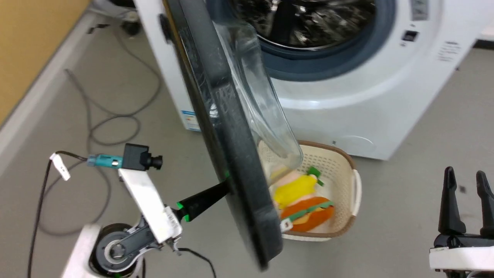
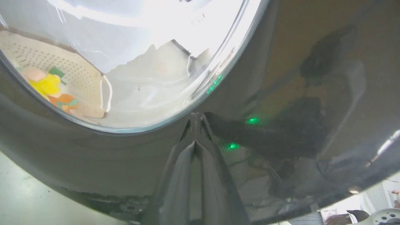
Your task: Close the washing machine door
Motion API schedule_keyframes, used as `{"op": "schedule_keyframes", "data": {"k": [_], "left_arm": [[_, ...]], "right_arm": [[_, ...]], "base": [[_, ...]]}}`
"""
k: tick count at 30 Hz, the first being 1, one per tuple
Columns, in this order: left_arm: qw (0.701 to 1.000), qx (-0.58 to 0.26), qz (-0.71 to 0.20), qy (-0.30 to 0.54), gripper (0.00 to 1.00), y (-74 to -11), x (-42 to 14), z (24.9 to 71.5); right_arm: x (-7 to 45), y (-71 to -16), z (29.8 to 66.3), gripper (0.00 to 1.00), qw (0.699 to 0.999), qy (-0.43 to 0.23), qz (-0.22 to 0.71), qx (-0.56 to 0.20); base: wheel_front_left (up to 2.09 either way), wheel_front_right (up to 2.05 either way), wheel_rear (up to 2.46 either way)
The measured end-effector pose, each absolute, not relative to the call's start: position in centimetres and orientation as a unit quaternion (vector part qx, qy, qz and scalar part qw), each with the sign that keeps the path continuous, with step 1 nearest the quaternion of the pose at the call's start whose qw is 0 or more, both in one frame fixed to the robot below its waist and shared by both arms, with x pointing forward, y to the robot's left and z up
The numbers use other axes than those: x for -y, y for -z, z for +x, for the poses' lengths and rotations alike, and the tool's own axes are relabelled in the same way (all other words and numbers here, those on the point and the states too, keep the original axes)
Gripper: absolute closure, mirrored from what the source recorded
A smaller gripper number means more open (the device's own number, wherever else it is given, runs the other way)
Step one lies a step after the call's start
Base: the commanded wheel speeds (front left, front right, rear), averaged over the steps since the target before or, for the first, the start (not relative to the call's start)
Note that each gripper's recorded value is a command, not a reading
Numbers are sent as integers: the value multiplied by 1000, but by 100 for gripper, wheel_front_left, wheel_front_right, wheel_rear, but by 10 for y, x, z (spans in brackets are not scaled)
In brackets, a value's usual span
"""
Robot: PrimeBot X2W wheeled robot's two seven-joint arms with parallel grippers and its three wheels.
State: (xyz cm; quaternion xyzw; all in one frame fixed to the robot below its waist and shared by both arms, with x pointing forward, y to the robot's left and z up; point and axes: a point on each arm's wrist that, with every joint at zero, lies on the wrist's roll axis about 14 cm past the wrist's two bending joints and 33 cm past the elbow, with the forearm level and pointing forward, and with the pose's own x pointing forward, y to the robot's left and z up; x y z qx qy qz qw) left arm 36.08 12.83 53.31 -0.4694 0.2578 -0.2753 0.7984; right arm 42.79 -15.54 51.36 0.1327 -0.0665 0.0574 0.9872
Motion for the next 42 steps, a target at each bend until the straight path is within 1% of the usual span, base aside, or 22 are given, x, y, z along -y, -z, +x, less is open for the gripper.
{"op": "schedule_keyframes", "data": {"k": [6, 15, 18, 21, 24, 26, 27, 29, 31, 33, 35, 38, 39, 40, 42], "left_arm": [[776, -274, -474, 313, 100, -527, -88, 381], [758, -280, -484, 335, 100, -518, -51, 399], [758, -274, -487, 336, 100, -517, -43, 404], [777, -250, -475, 328, 100, -521, -43, 409], [814, -201, -446, 313, 100, -532, -54, 414], [852, -162, -404, 292, 100, -537, -70, 417], [895, -100, -351, 257, 100, -543, -94, 423], [932, -59, -277, 228, 100, -539, -115, 424], [957, -17, -218, 190, 100, -536, -137, 426], [976, 15, -160, 149, 100, -535, -154, 426], [988, 31, -95, 120, 100, -536, -163, 426], [994, 52, -56, 74, 100, -543, -173, 428], [994, 52, -56, 74, 100, -543, -173, 428], [995, 81, -23, 51, 100, -557, -177, 429], [994, 109, 5, 29, 100, -572, -180, 429]], "right_arm": [[186, -509, 418, 0, 990, -15, 124, 63], [217, -507, 404, 0, 991, 30, 117, 62], [225, -507, 400, 0, 991, 42, 115, 62], [230, -509, 397, 0, 990, 48, 115, 65], [233, -515, 392, 0, 989, 52, 115, 73], [233, -518, 389, 0, 989, 52, 115, 78], [234, -521, 383, 0, 989, 52, 115, 80], [234, -523, 378, 0, 989, 52, 115, 82], [233, -525, 374, 0, 988, 50, 116, 85], [231, -528, 371, 0, 988, 48, 116, 88], [231, -531, 367, 0, 988, 46, 117, 92], [228, -536, 365, 0, 988, 41, 115, 99], [228, -536, 365, 0, 988, 41, 115, 99], [228, -539, 363, 0, 988, 40, 109, 103], [227, -540, 359, 0, 989, 38, 98, 103]], "base": [[0, 0, 0], [0, 0, 0], [0, 0, 0], [0, 0, 0], [0, 0, 0], [0, 0, 0], [0, 0, 0], [0, 0, 0], [0, 0, 0], [0, 0, 0], [0, 0, 0], [0, 0, 0], [0, 0, 0], [0, 0, 0], [0, 0, 0]]}}
